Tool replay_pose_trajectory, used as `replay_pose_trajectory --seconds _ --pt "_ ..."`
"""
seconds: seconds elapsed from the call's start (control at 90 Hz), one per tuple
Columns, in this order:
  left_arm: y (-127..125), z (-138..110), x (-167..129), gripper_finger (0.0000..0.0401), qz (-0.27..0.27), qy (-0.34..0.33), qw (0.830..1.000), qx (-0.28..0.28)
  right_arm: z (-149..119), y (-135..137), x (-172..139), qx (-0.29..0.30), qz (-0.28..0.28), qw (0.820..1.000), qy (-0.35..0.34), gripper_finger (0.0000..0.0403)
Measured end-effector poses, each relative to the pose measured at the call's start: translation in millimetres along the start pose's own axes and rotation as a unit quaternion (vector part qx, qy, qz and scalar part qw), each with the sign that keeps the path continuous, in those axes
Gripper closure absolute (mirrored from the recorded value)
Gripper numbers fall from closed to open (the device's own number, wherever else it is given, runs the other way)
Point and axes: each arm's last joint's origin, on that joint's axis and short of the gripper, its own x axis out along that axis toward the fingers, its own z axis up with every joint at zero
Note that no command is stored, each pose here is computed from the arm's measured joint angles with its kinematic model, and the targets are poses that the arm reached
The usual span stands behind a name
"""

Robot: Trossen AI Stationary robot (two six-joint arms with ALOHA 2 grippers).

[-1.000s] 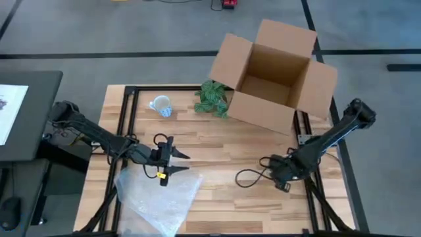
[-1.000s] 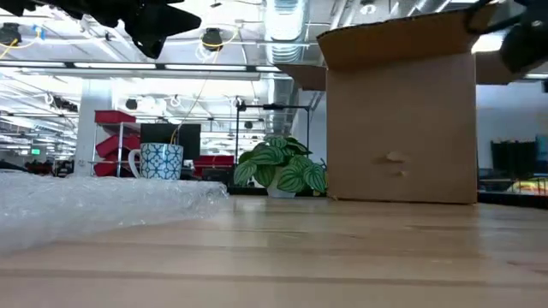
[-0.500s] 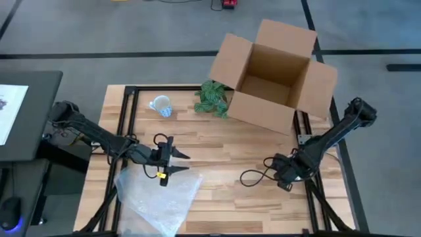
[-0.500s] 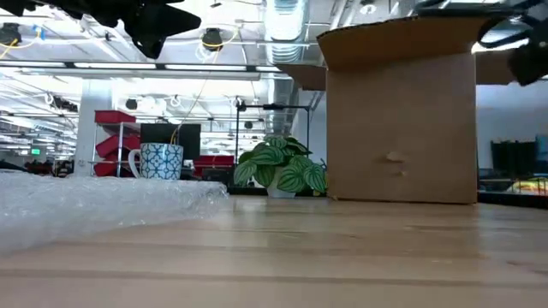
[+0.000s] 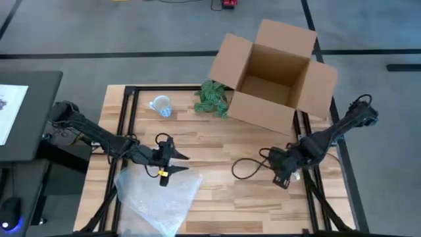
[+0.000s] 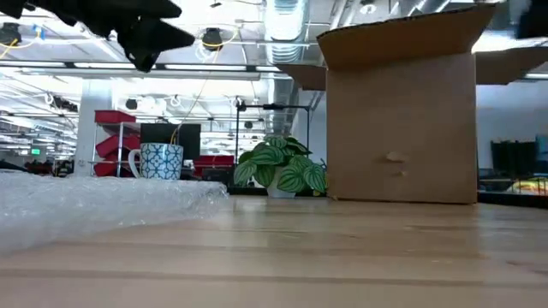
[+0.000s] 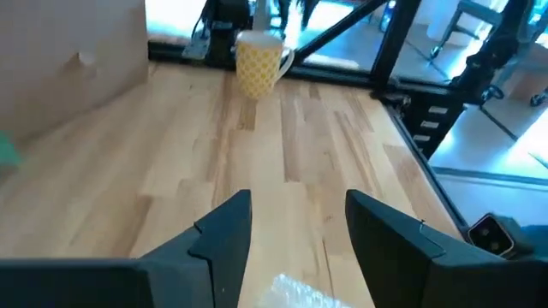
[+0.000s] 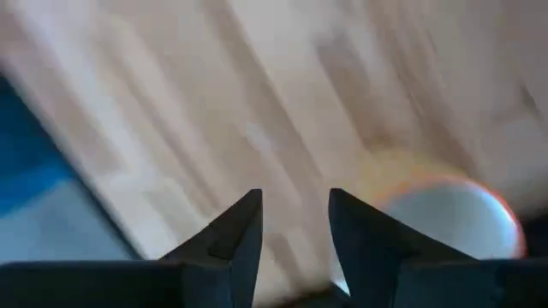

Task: Wrap mug
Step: Prepare the bubble wrap

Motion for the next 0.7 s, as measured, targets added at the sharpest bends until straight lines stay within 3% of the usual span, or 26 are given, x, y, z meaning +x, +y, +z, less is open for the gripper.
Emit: replay_pose_trajectory --seconds 0.167,0.333,0.4,0.5,0.6,0.7 --pt "-2.1 -8.5 -2.9 0.0232 0.009 0.064 0.997 -0.041 45.4 29.4 21.4 -0.117 0.106 0.978 -0.133 0.0276" --pt "-14.1 1.5 -14.5 0.0232 0.024 0.145 0.986 -0.081 84.4 43.0 69.8 -0.204 0.136 0.957 -0.155 0.0276" --pt "-12.1 4.0 -20.1 0.0232 0.060 0.184 0.973 -0.127 95.9 43.3 89.8 -0.223 0.116 0.957 -0.145 0.0276" --pt "3.0 1.5 -28.6 0.0234 0.156 0.242 0.941 -0.177 109.1 42.8 116.1 -0.245 0.089 0.957 -0.125 0.0276" --pt "24.6 -3.2 -33.0 0.0248 0.238 0.280 0.909 -0.194 116.5 42.7 136.9 -0.261 0.074 0.956 -0.108 0.0276" --pt "46.4 -5.0 -32.2 0.0269 0.285 0.299 0.886 -0.210 115.2 43.3 150.2 -0.271 0.071 0.956 -0.089 0.0276"
